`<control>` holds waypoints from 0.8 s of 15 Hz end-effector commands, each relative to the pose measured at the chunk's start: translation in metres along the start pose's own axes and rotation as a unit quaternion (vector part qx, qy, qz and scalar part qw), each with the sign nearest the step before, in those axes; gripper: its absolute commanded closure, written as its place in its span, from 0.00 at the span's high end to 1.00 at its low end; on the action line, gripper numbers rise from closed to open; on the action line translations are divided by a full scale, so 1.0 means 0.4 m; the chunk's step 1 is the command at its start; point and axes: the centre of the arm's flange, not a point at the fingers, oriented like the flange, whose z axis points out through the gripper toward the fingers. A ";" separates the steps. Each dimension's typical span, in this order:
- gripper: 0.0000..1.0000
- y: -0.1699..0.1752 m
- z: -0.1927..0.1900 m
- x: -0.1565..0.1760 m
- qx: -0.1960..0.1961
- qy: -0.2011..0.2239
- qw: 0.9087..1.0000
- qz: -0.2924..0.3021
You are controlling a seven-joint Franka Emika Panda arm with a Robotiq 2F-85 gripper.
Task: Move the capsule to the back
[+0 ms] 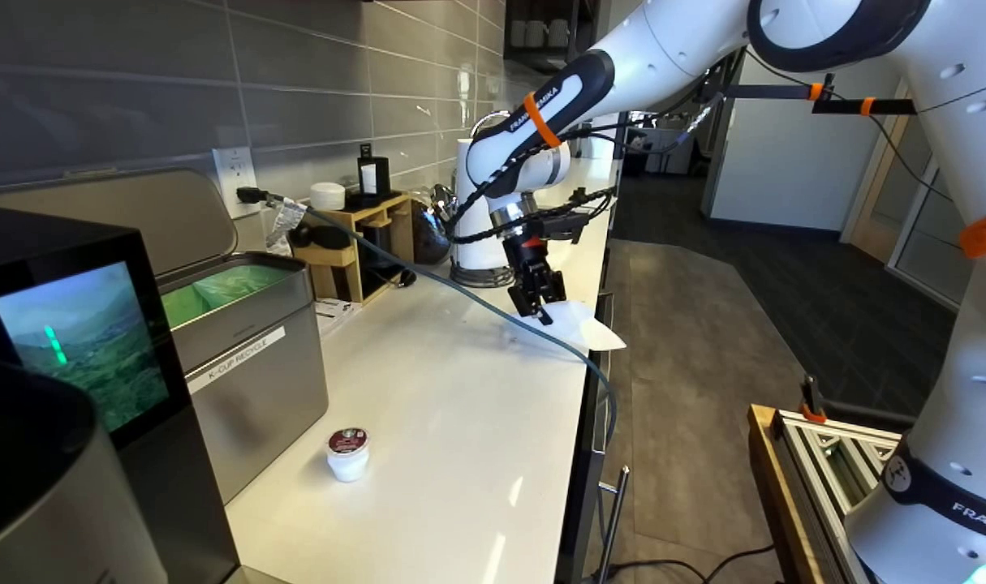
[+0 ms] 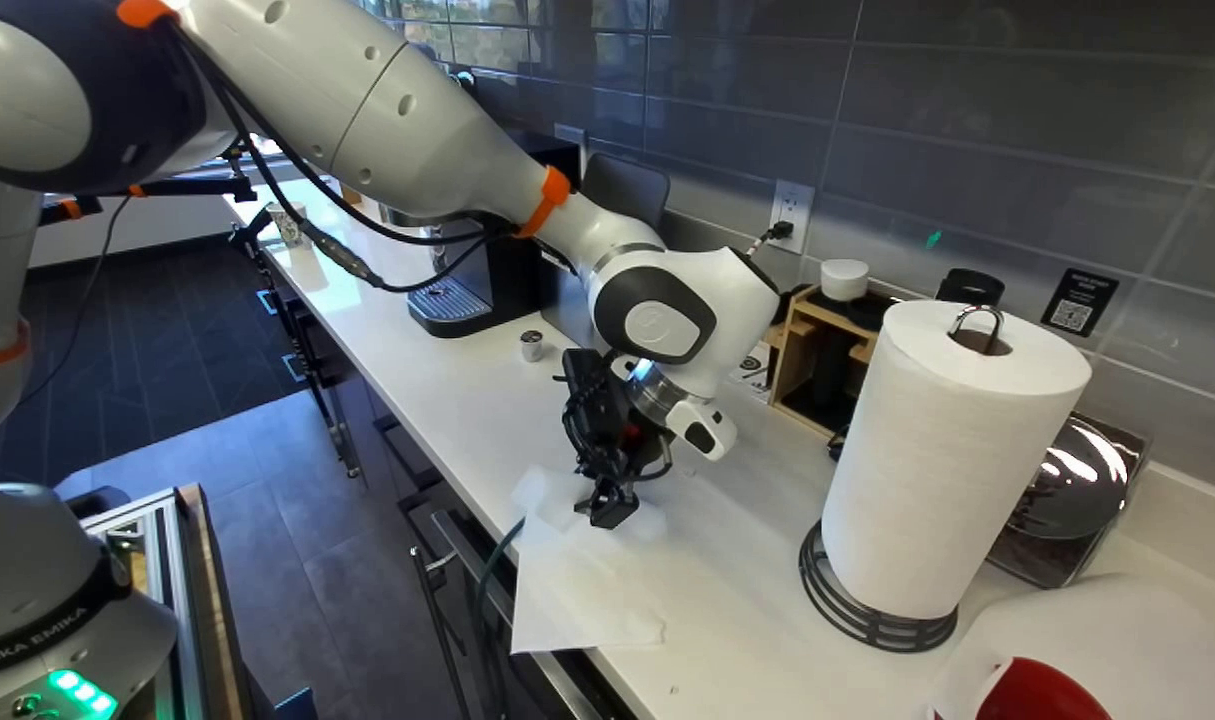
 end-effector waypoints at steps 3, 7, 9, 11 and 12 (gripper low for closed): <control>0.03 -0.047 -0.009 0.017 0.079 0.022 0.989 0.127; 0.03 -0.052 0.000 0.042 0.090 0.057 0.969 0.222; 0.03 -0.051 0.009 0.062 0.083 0.076 0.956 0.271; 0.03 -0.048 0.022 0.080 0.077 0.090 0.941 0.318; 0.03 -0.049 0.027 0.086 0.075 0.093 0.932 0.343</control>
